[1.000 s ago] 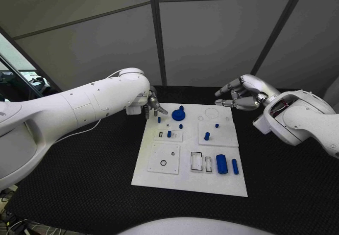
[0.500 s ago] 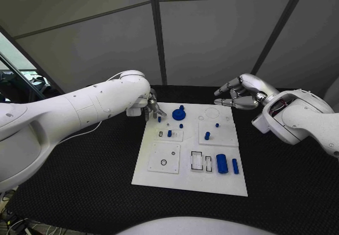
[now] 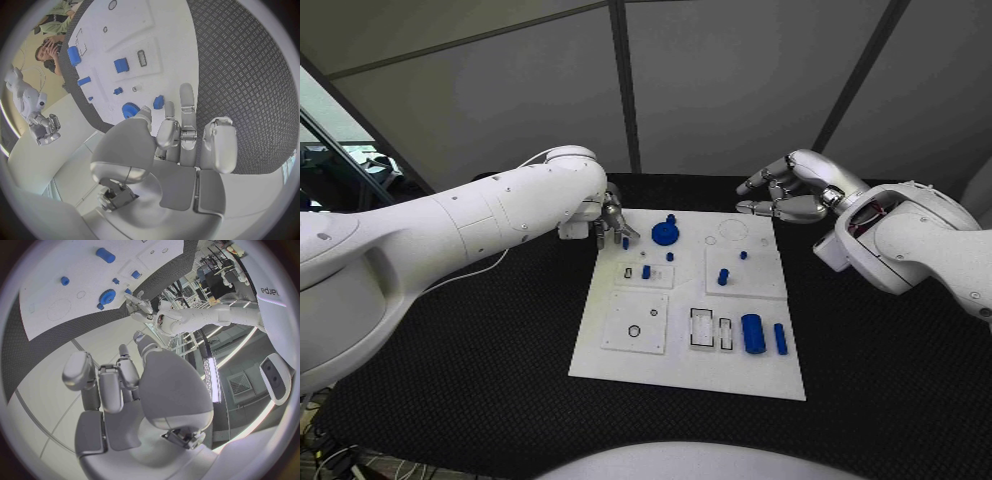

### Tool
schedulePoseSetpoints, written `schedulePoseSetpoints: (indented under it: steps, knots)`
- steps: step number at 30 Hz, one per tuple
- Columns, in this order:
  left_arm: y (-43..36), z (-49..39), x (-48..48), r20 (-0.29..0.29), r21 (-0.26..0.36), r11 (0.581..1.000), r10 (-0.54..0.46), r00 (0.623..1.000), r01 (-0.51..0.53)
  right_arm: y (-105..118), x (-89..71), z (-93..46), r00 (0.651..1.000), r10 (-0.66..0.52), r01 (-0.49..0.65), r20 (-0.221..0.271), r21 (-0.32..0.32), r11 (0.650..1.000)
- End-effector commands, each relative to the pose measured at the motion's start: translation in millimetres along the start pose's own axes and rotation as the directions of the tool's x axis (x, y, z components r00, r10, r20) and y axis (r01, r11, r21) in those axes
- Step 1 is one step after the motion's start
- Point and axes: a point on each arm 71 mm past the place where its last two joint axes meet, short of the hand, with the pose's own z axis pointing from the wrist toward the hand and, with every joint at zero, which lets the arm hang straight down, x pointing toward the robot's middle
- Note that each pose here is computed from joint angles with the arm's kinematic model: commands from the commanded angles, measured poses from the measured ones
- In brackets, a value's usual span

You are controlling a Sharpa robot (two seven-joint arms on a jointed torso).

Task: Assemble the parts on the task board

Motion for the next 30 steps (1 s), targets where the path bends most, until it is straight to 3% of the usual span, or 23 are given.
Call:
schedulePoseSetpoints:
  steps: [1,20,30]
  knots:
    - [-1.7,-0.5,0.0,-0.005,0.013,1.0,0.012,1.0,-0.012,1.8,-1.3,0.7,1.0,-0.003,0.003,0.008,-0.01,1.0]
    - [-3.9,-1.0,3.1,-0.031,0.023,1.0,0.019,0.999,-0.018,1.9,-0.6,1.7,1.0,-0.003,0.003,0.005,-0.01,1.0]
    - [-5.2,-1.1,2.3,-0.018,0.038,0.999,0.008,1.0,-0.007,1.4,-0.8,1.9,1.0,-0.004,0.004,0.006,-0.009,1.0]
